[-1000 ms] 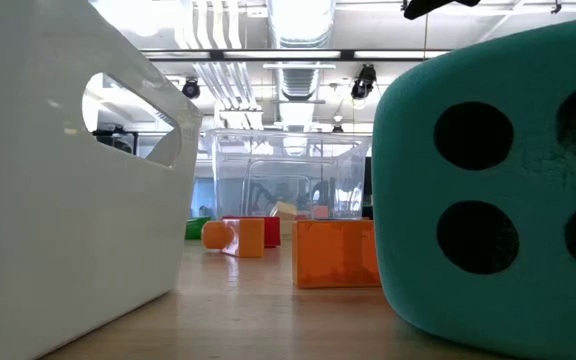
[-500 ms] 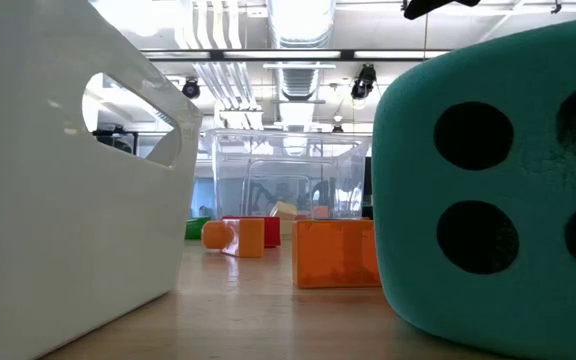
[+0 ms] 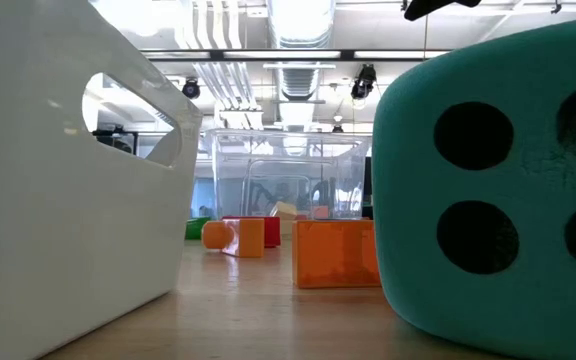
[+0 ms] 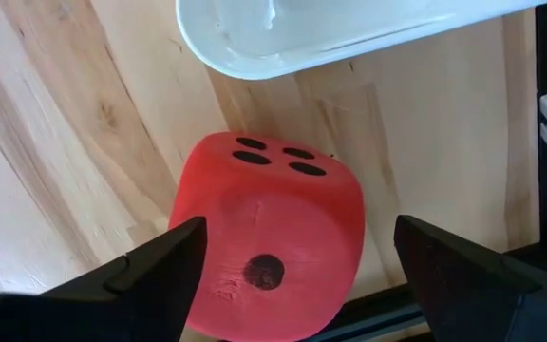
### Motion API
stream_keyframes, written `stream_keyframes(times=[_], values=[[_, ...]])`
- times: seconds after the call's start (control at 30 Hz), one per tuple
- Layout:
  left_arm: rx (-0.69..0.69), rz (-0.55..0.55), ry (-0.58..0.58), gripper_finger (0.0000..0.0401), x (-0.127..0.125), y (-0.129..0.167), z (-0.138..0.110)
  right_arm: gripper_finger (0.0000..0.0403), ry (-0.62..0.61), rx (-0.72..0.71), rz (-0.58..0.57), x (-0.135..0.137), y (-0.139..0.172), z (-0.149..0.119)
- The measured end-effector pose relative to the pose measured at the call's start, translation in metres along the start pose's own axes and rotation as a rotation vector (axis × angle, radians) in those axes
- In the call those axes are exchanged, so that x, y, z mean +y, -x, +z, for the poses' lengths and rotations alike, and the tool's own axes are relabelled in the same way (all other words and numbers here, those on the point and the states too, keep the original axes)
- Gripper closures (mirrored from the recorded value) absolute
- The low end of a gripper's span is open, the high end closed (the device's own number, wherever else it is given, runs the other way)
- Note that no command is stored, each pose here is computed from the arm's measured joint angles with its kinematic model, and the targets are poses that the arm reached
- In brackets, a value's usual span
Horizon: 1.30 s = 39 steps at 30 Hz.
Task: Pick & Place Toys
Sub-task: Put the red dice into the yellow bin
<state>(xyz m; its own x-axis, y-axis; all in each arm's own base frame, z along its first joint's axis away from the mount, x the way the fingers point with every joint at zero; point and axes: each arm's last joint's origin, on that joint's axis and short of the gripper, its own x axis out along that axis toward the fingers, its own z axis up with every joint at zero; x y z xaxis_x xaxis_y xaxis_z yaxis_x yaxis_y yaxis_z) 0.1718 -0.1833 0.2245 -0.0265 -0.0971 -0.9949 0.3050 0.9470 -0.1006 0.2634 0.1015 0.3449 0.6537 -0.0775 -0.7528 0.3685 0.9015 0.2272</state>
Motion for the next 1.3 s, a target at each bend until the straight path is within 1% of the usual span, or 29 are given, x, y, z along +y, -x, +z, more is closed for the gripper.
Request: stream_keyframes(times=[0.2, 0.3, 0.5, 0.67, 0.73, 0.97, 1.03, 1.1, 1.3], values=[[-0.001, 0.002, 0.001, 0.006, 0.0, 0.0, 0.0, 0.0018, 0.0, 0.0, 0.0, 0.0, 0.0, 0.0], [-0.012, 0.022, 0.002, 0.0054, 0.001, 0.0, 0.001, 0.0018, 0.0, 0.0, 0.0, 0.0, 0.0, 0.0], [-0.03, 0.057, 0.001, 0.0006, 0.002, 0.0, 0.001, 0.0018, 0.0, 0.001, 0.0, 0.0, 0.0, 0.0], [-0.037, 0.053, 0.0, 0.0024, 0.002, 0.0, 0.002, 0.0018, 0.0, 0.001, 0.0, 0.0, 0.0, 0.0], [-0.034, 0.054, 0.001, 0.0025, 0.002, -0.001, 0.001, 0.0018, 0.0, 0.001, 0.0, 0.0, 0.0, 0.0], [-0.009, 0.055, -0.002, 0.0004, 0.004, -0.008, -0.002, 0.0018, 0.001, 0.002, -0.002, 0.0, 0.0, 0.0], [-0.012, 0.053, -0.006, 0.0005, 0.004, -0.01, -0.002, 0.0018, 0.001, 0.002, -0.002, 0.0, 0.0, 0.0], [-0.014, 0.051, -0.036, 0.001, 0.003, -0.01, -0.002, 0.0018, 0.001, 0.002, -0.002, 0.0, 0.0, 0.0], [-0.015, 0.049, -0.183, 0.0011, -0.003, -0.011, -0.005, 0.0018, 0.004, 0.002, -0.002, 0.0, 0.0, 0.0]])
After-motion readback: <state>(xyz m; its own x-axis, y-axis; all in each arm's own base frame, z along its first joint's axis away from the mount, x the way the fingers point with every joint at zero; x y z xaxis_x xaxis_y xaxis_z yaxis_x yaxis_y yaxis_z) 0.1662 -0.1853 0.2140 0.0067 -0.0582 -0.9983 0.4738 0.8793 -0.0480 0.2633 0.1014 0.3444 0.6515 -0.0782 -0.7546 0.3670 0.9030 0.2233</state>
